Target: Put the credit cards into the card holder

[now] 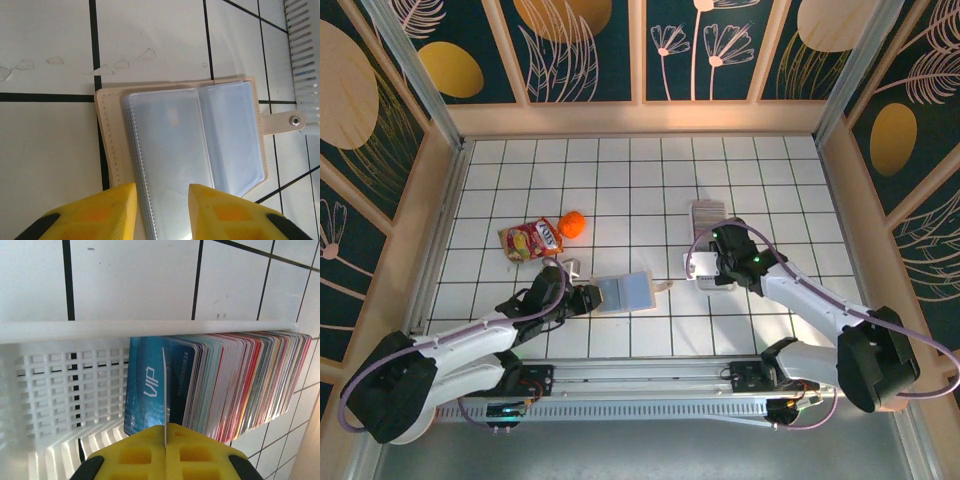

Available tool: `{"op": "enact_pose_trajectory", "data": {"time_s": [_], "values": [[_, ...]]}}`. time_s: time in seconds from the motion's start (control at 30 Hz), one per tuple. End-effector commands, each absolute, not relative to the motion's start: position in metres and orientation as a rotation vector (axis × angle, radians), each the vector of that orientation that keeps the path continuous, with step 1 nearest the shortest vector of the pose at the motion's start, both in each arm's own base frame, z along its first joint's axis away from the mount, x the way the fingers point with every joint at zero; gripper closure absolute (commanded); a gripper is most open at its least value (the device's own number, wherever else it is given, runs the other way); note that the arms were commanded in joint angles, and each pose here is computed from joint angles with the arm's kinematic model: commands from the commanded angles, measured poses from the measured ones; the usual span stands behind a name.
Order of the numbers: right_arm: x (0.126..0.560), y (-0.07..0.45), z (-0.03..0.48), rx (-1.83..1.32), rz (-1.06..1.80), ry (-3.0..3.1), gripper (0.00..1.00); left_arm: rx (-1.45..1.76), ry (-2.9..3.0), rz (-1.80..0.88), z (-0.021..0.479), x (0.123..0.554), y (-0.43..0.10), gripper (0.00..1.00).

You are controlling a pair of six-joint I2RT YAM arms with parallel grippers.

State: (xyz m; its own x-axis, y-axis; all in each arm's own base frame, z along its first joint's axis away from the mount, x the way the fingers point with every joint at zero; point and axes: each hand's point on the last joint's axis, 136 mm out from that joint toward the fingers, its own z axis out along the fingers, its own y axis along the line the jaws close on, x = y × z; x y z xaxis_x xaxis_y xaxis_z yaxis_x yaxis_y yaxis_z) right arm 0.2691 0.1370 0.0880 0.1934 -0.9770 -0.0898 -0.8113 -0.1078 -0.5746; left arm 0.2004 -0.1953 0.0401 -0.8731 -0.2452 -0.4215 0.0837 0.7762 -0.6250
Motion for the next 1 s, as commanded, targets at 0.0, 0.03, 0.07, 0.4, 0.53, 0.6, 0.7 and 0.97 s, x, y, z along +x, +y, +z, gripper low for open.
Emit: {"op": "enact_pose_trajectory", "data": {"time_s": [0.0, 0.03, 0.07, 0.4, 0.53, 0.6, 0.7, 0.97], "values": [[0.254, 0.148, 0.102, -1.954, -0.324, 1.698, 1.00, -0.127, 2.465, -0.898, 0.043, 0.201, -0.194, 0.68], [0.249, 0.150, 0.103, -1.955, -0.299, 1.711, 1.00, -0.130, 2.463, -0.896, 0.044, 0.202, -0.194, 0.67], [0.245, 0.153, 0.105, -1.953, -0.277, 1.722, 1.00, -0.127, 2.462, -0.894, 0.044, 0.202, -0.194, 0.67], [0.228, 0.207, 0.182, -1.562, 0.043, 1.763, 1.00, -0.163, 2.449, -0.859, 0.048, 0.201, -0.185, 0.66], [0.231, 0.232, 0.228, -1.193, 0.289, 1.846, 1.00, -0.220, 2.445, -0.847, 0.048, 0.201, -0.179, 0.70], [0.234, 0.243, 0.247, -0.959, 0.448, 1.890, 1.00, -0.257, 2.443, -0.865, 0.048, 0.199, -0.178, 0.71], [0.237, 0.256, 0.248, -0.647, 0.723, 1.982, 1.00, -0.293, 2.434, -0.897, 0.047, 0.196, -0.177, 0.70], [0.232, 0.287, 0.164, -0.094, 1.208, 2.382, 1.00, -0.342, 2.457, -0.924, 0.046, 0.196, -0.181, 0.71]]}}
